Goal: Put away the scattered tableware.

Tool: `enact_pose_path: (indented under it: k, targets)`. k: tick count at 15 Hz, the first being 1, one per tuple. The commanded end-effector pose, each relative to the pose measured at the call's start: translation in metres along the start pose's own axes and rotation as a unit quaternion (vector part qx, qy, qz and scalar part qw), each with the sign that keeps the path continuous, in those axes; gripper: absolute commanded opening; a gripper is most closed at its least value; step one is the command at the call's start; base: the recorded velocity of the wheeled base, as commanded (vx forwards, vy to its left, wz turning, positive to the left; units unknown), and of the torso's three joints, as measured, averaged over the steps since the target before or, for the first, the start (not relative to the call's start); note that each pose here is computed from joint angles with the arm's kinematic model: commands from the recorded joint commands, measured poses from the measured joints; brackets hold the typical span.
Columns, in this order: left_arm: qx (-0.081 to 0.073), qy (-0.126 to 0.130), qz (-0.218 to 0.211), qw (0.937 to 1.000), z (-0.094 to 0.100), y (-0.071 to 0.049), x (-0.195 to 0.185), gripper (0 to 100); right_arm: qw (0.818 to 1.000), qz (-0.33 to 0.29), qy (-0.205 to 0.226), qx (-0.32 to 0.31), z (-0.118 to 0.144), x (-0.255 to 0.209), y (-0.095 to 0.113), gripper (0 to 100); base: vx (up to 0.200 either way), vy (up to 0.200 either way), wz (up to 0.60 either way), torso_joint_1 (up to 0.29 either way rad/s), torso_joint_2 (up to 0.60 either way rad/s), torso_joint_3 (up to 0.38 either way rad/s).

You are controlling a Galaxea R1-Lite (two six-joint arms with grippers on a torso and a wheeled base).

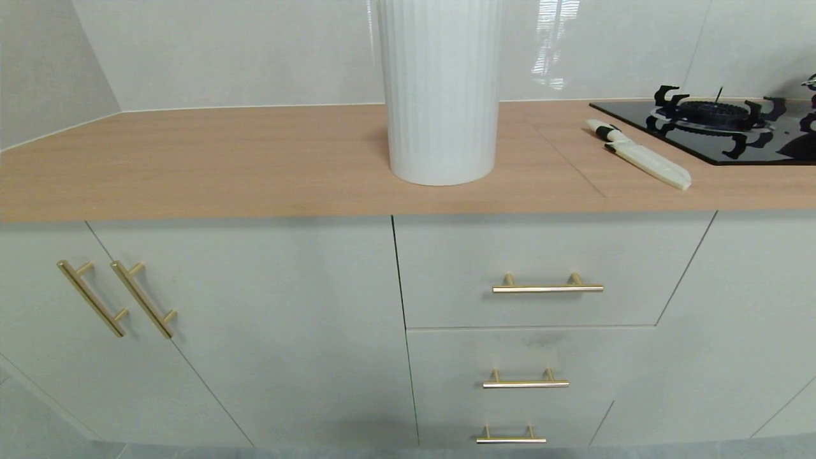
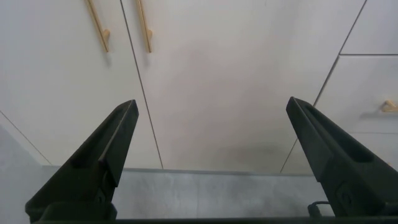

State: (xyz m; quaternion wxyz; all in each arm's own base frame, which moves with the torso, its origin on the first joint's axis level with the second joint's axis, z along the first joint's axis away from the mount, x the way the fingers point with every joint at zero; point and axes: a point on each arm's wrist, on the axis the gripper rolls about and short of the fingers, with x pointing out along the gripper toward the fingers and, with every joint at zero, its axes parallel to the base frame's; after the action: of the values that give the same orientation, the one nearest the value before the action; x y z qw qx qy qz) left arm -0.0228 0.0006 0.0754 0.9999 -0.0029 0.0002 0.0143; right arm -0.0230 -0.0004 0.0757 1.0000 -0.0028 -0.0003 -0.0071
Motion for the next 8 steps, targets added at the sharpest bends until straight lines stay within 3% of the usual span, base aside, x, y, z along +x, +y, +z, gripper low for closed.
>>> enact_pose_path:
  k: [1, 5, 8]
  targets:
    - [0.0, 0.0, 0.0, 1.0, 0.0, 0.0, 0.0, 100, 1.0, 0.0, 0.0, 0.0, 0.0001, 0.0001, 0.0, 100, 0.0, 0.0, 0.0, 0.032, -0.12, -0.085]
    - [0.0, 0.0, 0.0, 1.0, 0.0, 0.0, 0.0, 100, 1.0, 0.0, 0.0, 0.0, 0.0001, 0.0001, 0.0, 100, 0.0, 0.0, 0.0, 0.077, -0.24, -0.281]
    - [0.0, 0.0, 0.0, 1.0, 0.0, 0.0, 0.0, 100, 1.0, 0.0, 0.001, 0.0, -0.0001, 0.0001, 0.0, 100, 0.0, 0.0, 0.0, 0.129, -0.57, -0.316]
